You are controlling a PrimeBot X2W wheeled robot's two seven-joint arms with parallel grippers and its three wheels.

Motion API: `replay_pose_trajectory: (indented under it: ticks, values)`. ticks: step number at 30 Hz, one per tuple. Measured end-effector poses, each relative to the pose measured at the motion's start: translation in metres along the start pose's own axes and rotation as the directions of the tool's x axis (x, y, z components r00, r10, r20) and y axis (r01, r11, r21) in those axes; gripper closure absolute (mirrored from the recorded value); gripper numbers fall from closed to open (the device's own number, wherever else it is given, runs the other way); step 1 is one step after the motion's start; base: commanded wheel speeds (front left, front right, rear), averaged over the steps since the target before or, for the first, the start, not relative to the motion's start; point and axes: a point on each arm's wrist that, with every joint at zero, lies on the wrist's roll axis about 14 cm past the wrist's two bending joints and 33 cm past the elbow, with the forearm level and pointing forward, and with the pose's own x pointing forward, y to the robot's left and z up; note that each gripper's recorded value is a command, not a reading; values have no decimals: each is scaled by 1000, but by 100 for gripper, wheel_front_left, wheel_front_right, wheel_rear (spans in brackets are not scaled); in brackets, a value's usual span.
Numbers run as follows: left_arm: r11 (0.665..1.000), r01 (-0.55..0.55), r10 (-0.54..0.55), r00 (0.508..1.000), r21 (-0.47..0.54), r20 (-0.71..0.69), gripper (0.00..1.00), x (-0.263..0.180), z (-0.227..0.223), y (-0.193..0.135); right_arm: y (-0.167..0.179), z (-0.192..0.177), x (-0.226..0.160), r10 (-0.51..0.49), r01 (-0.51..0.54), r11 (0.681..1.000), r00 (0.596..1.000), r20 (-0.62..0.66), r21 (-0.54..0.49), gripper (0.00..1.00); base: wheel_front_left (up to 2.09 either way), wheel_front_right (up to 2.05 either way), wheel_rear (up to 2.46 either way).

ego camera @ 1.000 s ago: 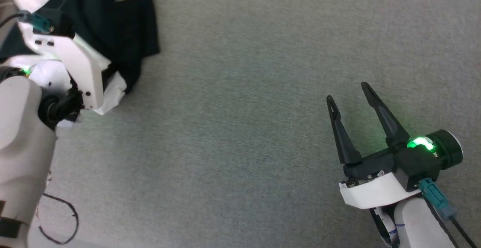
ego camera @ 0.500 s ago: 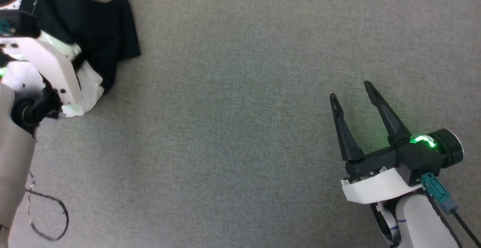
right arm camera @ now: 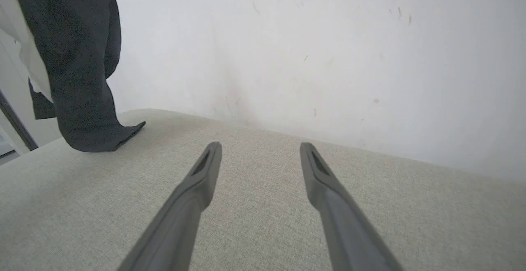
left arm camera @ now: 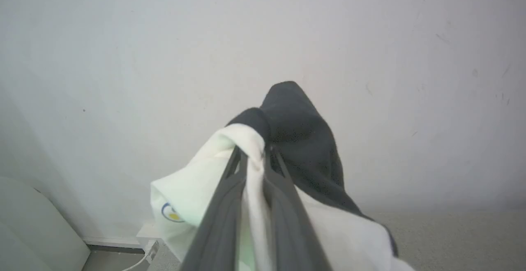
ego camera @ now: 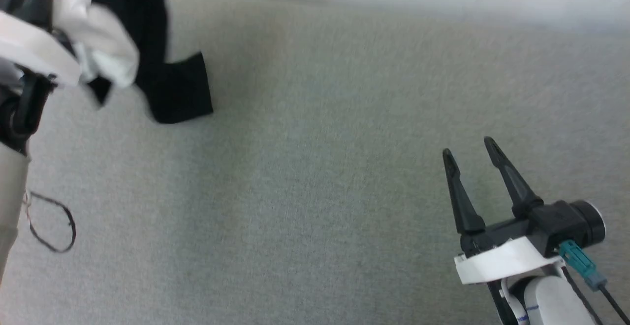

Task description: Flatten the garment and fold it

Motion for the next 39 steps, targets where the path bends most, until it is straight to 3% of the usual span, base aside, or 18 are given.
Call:
replay_pose_trajectory:
  ticks: [7,17,22,26,28,29,30,34,36,39]
  values:
    - [987,154,-160,952,45,262,100,-16,101,-62,-7,39,-19,-42,45,999,996,83,-28,0,0,0,0]
    - [903,429,-381,832,-32,404,100,-29,153,-201,-45,68,-53,-176,185,981,973,147,-53,0,0,0,0]
    - [831,541,-472,809,-131,351,100,-37,117,-266,-69,77,-73,-258,271,961,951,168,-55,0,0,0,0]
    - [775,599,-581,801,-202,146,100,-49,32,-319,-85,78,-88,-317,330,942,934,166,-62,0,0,0,0]
    - [744,624,-642,766,-239,2,100,-66,-22,-344,-92,76,-93,-340,353,934,927,161,-58,0,0,0,0]
    - [727,639,-673,736,-252,-77,57,-77,-51,-355,-94,75,-96,-350,362,930,923,158,-59,0,0,0,0]
    - [712,649,-695,705,-266,-142,0,-89,-76,-364,-97,74,-97,-358,371,927,921,154,-58,0,0,0,0]
    - [672,683,-740,612,-286,-280,0,-122,-136,-384,-104,65,-101,-384,393,918,915,126,-56,0,0,0,0]
    - [666,686,-746,602,-293,-286,0,-126,-145,-388,-106,60,-102,-390,398,916,914,112,-56,0,0,0,0]
    - [669,679,-743,624,-302,-243,0,-124,-141,-388,-106,56,-101,-389,395,917,916,98,-54,0,0,0,0]
